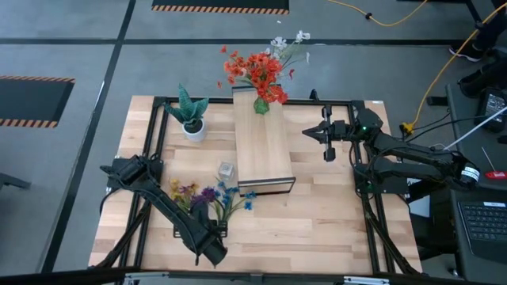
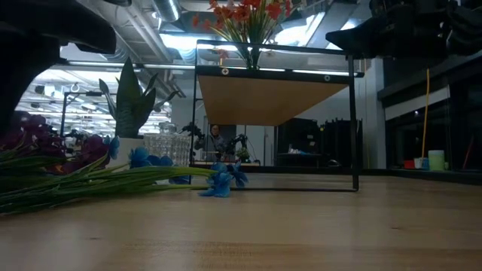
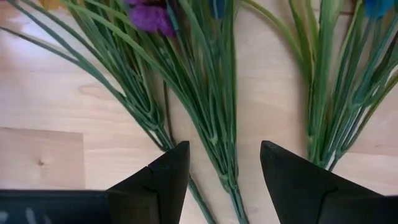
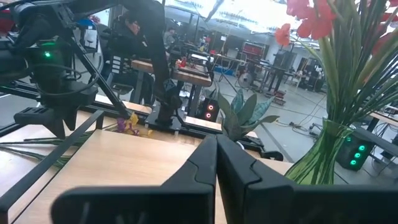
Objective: Pick and place flowers into a vace then onto a shelf
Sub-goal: Put the violet flowers into the transparent vase
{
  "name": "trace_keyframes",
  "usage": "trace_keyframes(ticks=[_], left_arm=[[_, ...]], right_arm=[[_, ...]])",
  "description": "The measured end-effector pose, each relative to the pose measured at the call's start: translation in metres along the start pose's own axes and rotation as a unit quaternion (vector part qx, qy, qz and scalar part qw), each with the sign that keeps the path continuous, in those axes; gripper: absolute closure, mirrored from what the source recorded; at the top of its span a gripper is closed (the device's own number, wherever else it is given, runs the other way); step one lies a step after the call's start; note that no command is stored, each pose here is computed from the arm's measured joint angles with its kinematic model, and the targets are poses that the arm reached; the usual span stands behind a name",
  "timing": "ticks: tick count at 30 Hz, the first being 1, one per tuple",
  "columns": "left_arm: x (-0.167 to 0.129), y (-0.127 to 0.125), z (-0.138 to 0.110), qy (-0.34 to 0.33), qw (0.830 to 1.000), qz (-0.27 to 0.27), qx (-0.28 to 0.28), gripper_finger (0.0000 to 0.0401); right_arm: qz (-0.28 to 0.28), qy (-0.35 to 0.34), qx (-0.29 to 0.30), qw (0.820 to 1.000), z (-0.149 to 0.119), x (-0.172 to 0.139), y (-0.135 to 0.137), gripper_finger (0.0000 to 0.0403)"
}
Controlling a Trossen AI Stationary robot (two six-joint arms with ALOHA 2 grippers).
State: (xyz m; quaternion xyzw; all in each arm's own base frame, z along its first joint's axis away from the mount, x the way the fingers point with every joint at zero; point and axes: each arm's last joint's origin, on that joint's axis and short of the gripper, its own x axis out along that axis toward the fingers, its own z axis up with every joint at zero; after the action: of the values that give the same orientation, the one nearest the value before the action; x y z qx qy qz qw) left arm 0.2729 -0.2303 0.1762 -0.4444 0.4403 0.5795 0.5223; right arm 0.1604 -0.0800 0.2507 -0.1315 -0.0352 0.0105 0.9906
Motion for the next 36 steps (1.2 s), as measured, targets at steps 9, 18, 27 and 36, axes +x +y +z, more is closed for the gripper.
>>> trace_keyframes(ticks=[9, 18, 27, 36], left_arm=[[0.021, 0.005, 0.002, -0.014, 1.0, 0.001, -0.003, 0.0212], [0.038, 0.007, 0.001, -0.002, 1.0, -0.016, -0.007, 0.0212], [0.04, 0.004, 0.004, 0.0, 1.0, -0.017, -0.013, 0.0251], [0.038, 0.004, 0.005, 0.007, 1.0, -0.018, -0.016, 0.036]], right_arm=[[0.0, 0.0, 0.0, 1.0, 0.0, 0.0, 0.0, 0.0391], [0.0, 0.0, 0.001, 1.0, 0.0, 0.0, 0.0, 0.0391], [0.0, 0.0, 0.002, 1.0, 0.0, 0.0, 0.0, 0.0391], [0.0, 0.0, 0.005, 1.0, 0.0, 0.0, 0.0, 0.0391]])
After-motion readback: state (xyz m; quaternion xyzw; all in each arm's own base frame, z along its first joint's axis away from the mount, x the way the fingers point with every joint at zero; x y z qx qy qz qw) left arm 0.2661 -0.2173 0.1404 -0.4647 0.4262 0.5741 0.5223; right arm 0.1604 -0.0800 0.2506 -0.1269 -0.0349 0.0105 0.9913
